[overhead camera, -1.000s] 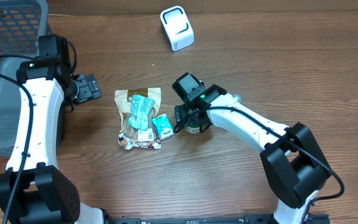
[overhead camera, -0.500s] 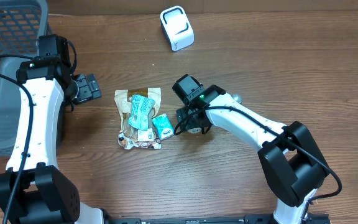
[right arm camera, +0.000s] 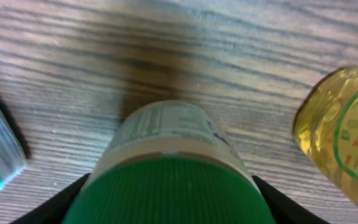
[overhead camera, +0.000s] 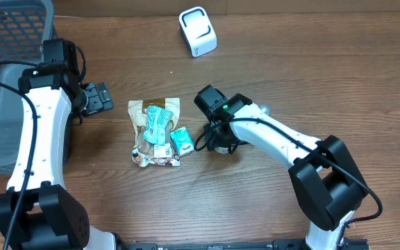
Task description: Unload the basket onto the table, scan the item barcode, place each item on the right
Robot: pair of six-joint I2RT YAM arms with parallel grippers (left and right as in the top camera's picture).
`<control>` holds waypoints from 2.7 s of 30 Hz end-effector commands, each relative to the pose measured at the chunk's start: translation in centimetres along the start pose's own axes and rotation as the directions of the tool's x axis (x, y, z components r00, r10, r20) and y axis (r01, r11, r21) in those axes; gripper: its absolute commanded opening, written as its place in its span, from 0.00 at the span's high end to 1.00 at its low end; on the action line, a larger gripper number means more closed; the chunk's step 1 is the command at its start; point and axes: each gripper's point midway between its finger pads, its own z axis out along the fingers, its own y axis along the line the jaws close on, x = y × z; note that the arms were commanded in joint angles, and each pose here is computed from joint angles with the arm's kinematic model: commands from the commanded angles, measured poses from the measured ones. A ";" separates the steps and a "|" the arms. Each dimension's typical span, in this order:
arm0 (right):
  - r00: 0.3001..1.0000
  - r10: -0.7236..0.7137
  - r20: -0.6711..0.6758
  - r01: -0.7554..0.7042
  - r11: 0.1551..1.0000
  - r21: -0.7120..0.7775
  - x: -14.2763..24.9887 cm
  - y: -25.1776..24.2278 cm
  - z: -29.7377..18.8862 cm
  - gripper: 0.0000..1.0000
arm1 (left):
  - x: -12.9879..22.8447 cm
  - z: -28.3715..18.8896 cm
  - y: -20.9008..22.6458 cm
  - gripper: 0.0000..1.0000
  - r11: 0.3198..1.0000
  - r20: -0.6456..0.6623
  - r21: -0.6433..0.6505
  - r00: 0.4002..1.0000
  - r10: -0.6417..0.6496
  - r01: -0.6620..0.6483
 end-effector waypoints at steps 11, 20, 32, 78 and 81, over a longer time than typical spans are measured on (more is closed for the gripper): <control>0.998 0.060 0.003 -0.060 0.996 -0.067 -1.4 -0.2 -0.1 0.07 | -0.8 -1.1 0.2 0.00 1.000 0.038 -0.004 0.999 0.009 -0.009; 0.997 0.075 -0.030 -0.077 0.994 -0.083 -1.0 -0.5 0.0 0.19 | -0.8 -1.1 0.2 0.00 1.000 0.038 -0.004 0.999 0.008 -0.008; 0.997 0.061 -0.038 -0.063 0.995 -0.071 -0.4 -0.1 -0.1 0.27 | -0.8 -1.1 0.2 0.00 1.000 0.038 -0.004 0.999 0.009 -0.009; 0.999 0.030 -0.010 -0.031 0.999 -0.025 0.0 0.0 0.5 0.39 | -0.8 -1.1 0.2 0.01 1.000 0.038 -0.004 0.999 0.009 -0.009; 0.999 0.031 -0.009 -0.031 0.999 -0.032 -0.1 0.1 0.5 0.39 | -0.8 -1.1 0.2 0.01 1.000 0.038 -0.004 0.999 0.008 -0.008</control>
